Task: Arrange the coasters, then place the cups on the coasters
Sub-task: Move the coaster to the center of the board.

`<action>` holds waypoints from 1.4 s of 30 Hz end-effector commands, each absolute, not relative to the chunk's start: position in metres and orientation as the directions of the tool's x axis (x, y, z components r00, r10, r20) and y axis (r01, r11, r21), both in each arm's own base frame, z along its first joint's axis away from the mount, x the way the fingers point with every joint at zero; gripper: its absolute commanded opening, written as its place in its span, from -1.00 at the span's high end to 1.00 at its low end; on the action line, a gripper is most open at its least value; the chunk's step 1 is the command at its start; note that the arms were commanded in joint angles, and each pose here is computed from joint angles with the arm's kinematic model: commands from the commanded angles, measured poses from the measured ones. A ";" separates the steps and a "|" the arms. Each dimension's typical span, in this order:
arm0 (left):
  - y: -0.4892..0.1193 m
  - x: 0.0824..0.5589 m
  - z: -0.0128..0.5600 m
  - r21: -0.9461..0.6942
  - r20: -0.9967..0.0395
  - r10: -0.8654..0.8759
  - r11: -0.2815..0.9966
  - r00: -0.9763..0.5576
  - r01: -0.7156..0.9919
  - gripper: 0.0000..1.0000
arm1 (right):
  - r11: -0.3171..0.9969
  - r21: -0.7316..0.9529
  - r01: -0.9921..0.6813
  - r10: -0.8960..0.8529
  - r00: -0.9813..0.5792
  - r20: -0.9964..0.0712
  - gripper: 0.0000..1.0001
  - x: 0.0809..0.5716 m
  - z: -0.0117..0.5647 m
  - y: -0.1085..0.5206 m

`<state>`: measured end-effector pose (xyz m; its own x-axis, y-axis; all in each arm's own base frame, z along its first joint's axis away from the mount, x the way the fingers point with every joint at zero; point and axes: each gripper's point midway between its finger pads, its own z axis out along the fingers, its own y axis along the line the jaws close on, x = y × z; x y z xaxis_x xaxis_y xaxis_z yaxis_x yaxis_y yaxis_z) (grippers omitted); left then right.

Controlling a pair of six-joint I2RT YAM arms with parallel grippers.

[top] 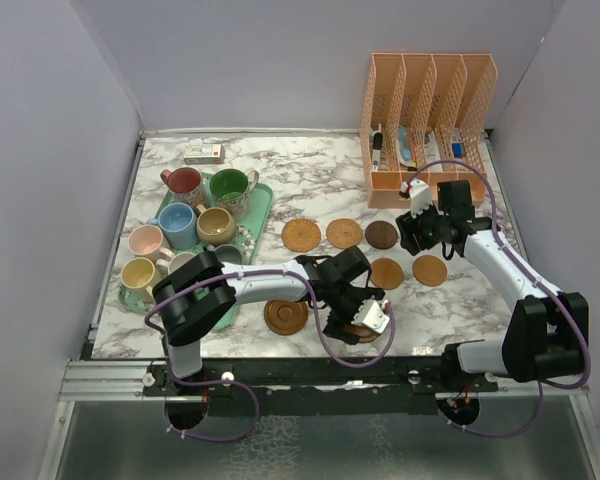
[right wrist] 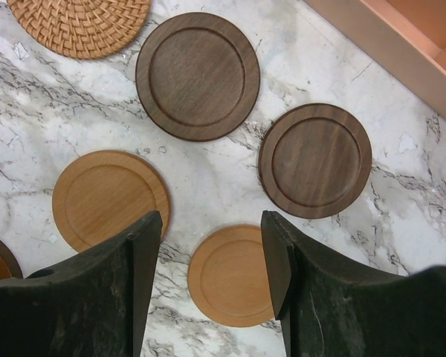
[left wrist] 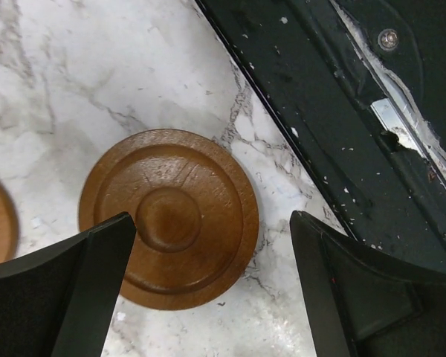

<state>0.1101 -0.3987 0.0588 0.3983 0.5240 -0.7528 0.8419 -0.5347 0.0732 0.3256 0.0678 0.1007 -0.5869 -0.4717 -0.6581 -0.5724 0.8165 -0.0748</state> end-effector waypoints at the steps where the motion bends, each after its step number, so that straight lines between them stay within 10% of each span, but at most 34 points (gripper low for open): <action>1: -0.393 0.101 0.044 0.001 -0.716 0.574 -0.568 0.397 0.823 -0.76 | 0.820 -0.092 -0.564 -0.461 -0.558 -0.691 -0.16 0.329 0.110 0.068; 20: -0.363 0.135 0.017 -0.018 -0.589 0.724 -0.455 0.358 0.890 -0.28 | 0.800 -0.066 -0.596 -0.464 -0.545 -0.698 -0.15 0.325 0.113 0.074; 42: -0.346 0.225 0.023 0.008 -0.635 0.753 -0.217 0.173 0.976 -0.26 | 0.792 -0.070 -0.607 -0.474 -0.539 -0.696 -0.15 0.323 0.112 0.075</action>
<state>0.2128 -0.3410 0.0265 0.1937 0.7413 -0.6426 0.9679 -0.2513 0.0018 0.3241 0.0737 0.1068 -0.5623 -0.4722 -0.6788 -0.5954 0.8009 -0.0638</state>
